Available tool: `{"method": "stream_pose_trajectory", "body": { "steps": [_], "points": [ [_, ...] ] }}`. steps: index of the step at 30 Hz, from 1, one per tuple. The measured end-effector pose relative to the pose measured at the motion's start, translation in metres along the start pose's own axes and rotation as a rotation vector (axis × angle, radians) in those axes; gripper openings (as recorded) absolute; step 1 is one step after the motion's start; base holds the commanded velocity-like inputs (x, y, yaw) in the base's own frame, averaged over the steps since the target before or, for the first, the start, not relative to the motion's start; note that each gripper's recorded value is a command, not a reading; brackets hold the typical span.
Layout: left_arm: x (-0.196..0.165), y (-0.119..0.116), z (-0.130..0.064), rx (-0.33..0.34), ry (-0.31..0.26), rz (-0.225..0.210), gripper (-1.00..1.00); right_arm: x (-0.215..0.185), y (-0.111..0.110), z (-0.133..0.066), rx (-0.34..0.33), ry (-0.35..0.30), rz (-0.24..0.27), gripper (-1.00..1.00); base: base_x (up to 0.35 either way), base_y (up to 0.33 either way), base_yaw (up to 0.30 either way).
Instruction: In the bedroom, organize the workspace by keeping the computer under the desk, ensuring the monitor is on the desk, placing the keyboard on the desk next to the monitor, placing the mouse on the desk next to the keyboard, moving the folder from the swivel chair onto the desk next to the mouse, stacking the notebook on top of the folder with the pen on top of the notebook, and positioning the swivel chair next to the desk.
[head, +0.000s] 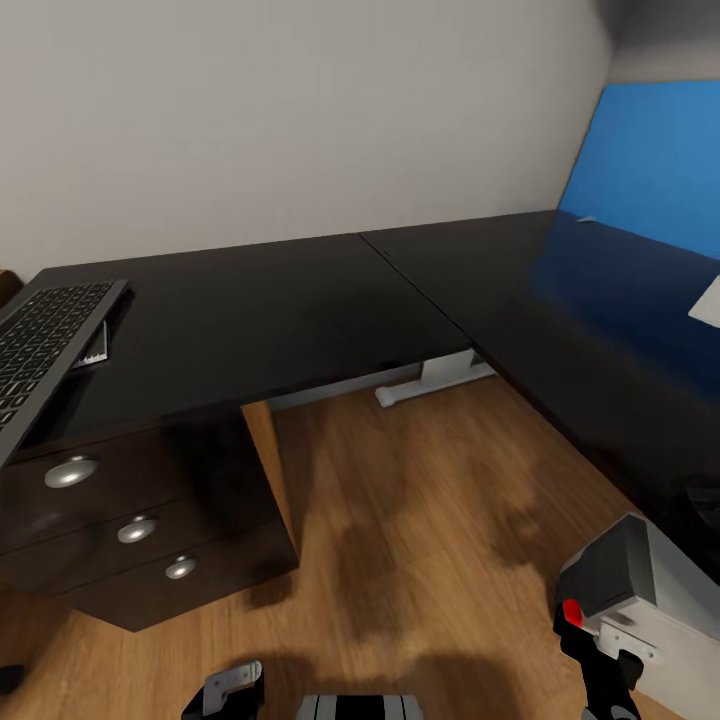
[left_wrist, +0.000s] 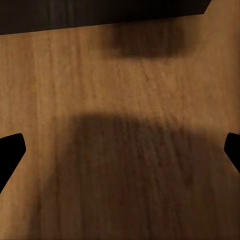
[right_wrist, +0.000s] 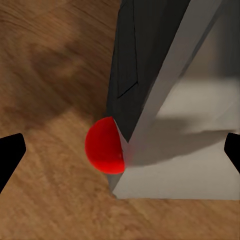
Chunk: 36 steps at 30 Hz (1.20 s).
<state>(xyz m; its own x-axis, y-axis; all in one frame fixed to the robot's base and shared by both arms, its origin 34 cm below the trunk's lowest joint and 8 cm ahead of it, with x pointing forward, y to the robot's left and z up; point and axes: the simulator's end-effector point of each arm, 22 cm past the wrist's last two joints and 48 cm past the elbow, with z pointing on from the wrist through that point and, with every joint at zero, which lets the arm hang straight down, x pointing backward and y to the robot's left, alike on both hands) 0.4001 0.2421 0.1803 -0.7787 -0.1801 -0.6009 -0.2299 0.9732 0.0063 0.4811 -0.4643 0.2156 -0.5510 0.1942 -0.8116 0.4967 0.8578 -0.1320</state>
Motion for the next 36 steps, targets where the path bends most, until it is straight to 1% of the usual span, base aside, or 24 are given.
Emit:
{"method": "stream_pose_trajectory", "body": {
  "steps": [11,18,21,24,36],
  "points": [
    [-0.0002,0.0000,0.0000,0.000,-0.001,0.000,1.00,-0.0001,0.0001,0.0000,0.000,0.000,0.000,1.00,0.022,-0.015,0.000],
    [-0.0005,0.0000,-0.0001,0.001,-0.002,0.000,1.00,0.0002,-0.0049,-0.0002,0.019,0.001,0.019,1.00,0.142,-0.009,0.000],
    [-0.0005,-0.0002,-0.0001,0.001,-0.002,-0.001,1.00,-0.0004,-0.0010,-0.0001,0.004,-0.001,0.003,1.00,0.257,-0.002,0.000],
    [-0.0004,-0.0002,-0.0001,0.001,-0.002,-0.001,1.00,0.0002,-0.0036,-0.0001,0.014,0.001,0.014,1.00,0.164,-0.001,0.000],
    [-0.0003,-0.0003,0.0000,0.001,-0.001,-0.002,1.00,0.0005,-0.0025,-0.0002,0.009,0.001,0.008,1.00,0.031,0.000,0.000]
  ]
}}
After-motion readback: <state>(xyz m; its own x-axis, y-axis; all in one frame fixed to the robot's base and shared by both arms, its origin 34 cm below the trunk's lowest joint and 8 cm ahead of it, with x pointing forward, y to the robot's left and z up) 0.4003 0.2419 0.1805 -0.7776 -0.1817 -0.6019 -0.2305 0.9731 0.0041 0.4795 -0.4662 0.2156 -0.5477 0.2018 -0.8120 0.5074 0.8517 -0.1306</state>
